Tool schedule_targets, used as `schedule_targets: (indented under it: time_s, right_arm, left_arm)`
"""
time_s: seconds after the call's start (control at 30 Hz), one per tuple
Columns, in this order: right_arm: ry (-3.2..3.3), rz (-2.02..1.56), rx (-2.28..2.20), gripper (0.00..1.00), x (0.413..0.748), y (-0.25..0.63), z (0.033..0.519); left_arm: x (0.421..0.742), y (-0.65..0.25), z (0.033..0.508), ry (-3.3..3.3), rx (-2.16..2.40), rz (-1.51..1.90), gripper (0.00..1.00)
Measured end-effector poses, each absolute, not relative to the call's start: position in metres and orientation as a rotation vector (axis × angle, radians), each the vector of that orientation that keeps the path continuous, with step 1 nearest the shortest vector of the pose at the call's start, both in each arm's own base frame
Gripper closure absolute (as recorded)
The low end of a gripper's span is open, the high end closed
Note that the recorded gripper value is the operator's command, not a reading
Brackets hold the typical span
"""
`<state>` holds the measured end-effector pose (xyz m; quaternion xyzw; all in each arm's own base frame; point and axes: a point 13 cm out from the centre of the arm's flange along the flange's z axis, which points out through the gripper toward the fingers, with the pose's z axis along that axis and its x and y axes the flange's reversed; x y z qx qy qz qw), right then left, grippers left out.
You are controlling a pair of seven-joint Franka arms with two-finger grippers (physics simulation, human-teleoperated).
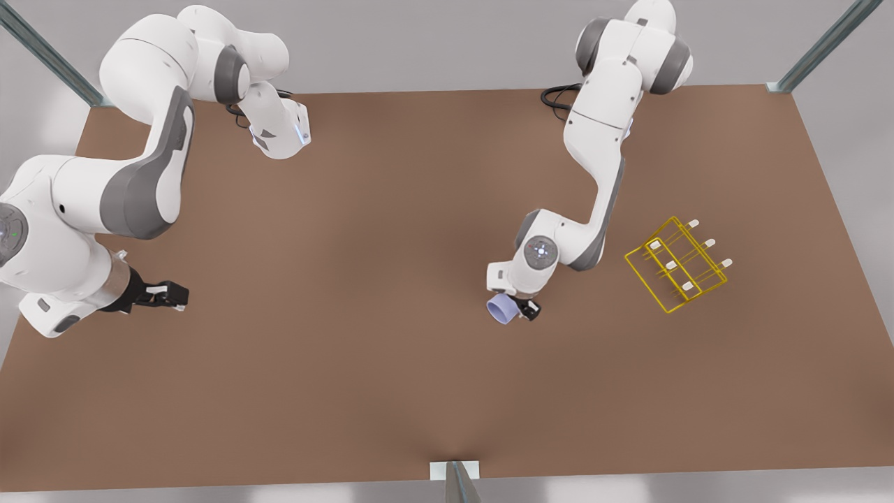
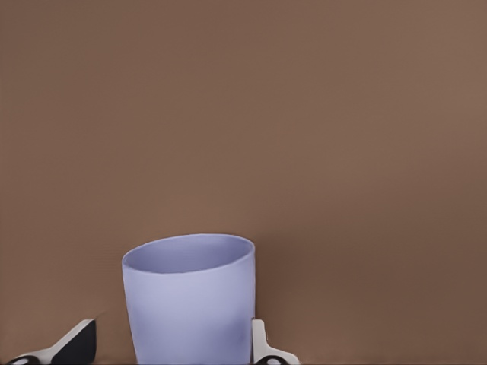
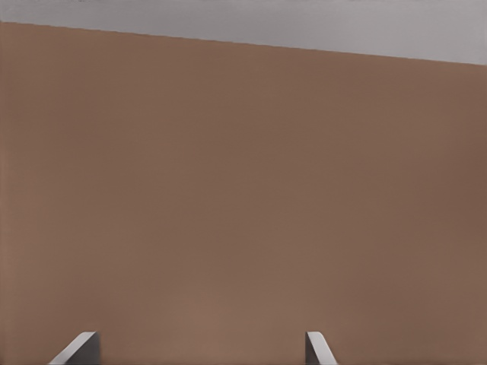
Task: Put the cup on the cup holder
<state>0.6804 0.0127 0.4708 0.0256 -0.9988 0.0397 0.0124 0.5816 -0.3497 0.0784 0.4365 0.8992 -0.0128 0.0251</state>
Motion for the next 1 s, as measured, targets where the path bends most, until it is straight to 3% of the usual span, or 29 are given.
schedule_targets:
  time_s: [0.5, 0.63, 0.87, 1.0]
  right_arm:
    - [-3.122, 0.01, 0.053, 0.0, 0.683, 0.037, 0.466]
    - [-3.119, 0.016, 0.036, 0.0, 0.683, 0.032, 0.465]
    - [-3.115, 0.019, 0.02, 0.0, 0.683, 0.031, 0.463]
    - [-3.115, 0.034, 0.018, 0.0, 0.683, 0.031, 0.464]
  left_arm:
    - [0.568, -0.338, 0.032, 2.844, 1.362, -0.023, 0.01]
    - [0.569, -0.337, 0.033, 2.851, 1.35, -0.02, 0.25]
    - [0.579, -0.344, 0.048, 2.849, 1.324, -0.017, 0.28]
    - [0.613, -0.352, 0.1, 2.802, 1.386, 0.074, 0.28]
